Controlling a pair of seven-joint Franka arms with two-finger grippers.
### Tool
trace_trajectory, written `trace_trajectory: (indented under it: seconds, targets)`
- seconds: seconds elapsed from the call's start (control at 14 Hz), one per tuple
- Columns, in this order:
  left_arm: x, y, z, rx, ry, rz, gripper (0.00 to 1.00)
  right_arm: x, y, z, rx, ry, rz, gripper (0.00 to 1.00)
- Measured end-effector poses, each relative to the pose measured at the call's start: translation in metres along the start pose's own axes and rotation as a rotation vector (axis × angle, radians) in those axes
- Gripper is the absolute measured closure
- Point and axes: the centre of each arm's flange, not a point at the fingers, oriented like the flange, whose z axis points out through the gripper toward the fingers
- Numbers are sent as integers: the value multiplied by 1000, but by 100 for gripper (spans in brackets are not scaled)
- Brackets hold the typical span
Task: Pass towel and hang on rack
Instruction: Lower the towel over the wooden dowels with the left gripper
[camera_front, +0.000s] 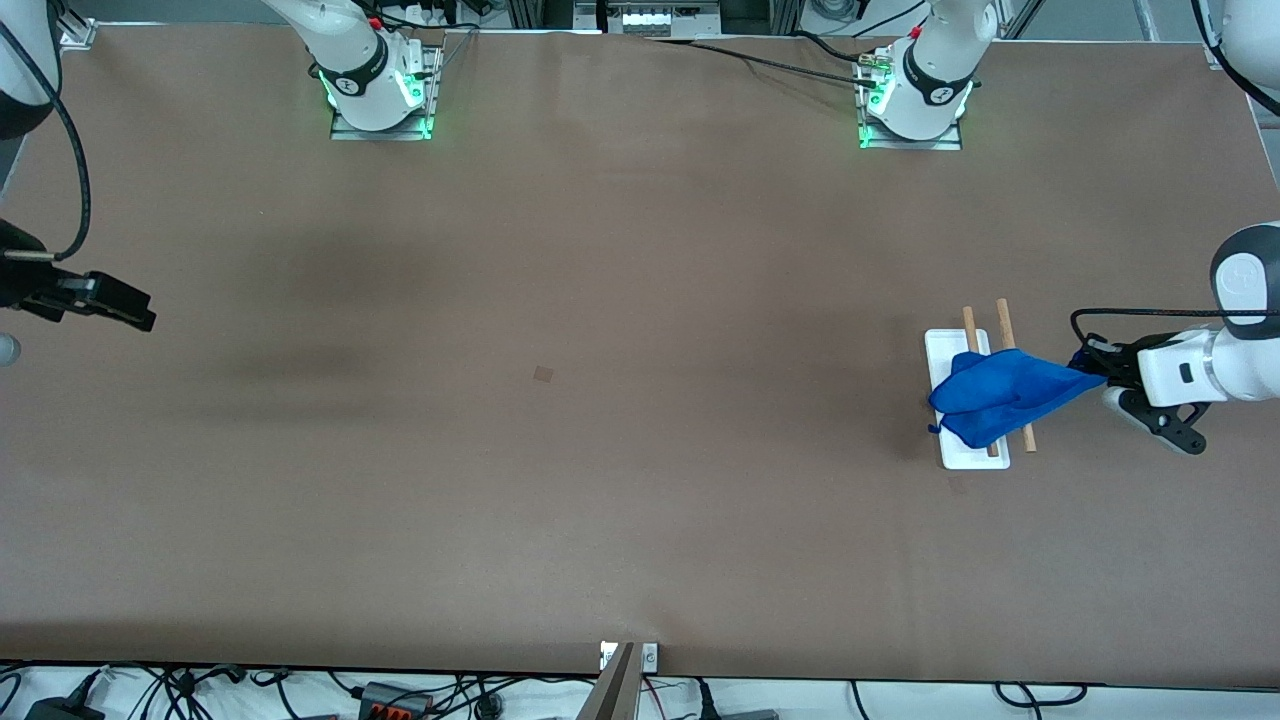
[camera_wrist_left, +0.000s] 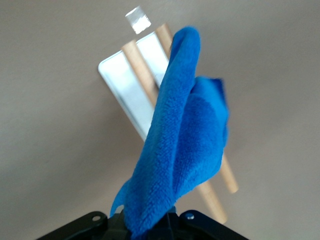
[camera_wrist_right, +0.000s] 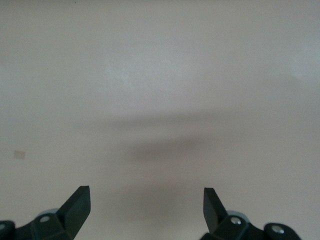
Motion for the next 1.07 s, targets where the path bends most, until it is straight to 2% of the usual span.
trace_trajectory:
  seconds: [0.21,0.43,0.79,0.86,0.93,1.07]
  targets:
    - [9,9,8,-43,15,-46,98,-17,4,12,3,-6,-29,0]
    - [11,11,10,-47,15,-45,98,-34,6,24,7,-2,-69,0]
    - [3,-1,10,-50,22,-26,97,-42,6,16,9,20,-73,0]
    - [2,-5,12,-48,26,-23,93,-42,6,13,9,26,-73,0]
    - [3,-7,15,-45,31,-21,92,-43,6,11,9,30,-72,0]
    - [6,-10,21,-44,34,-15,79,-43,6,10,9,33,-73,0]
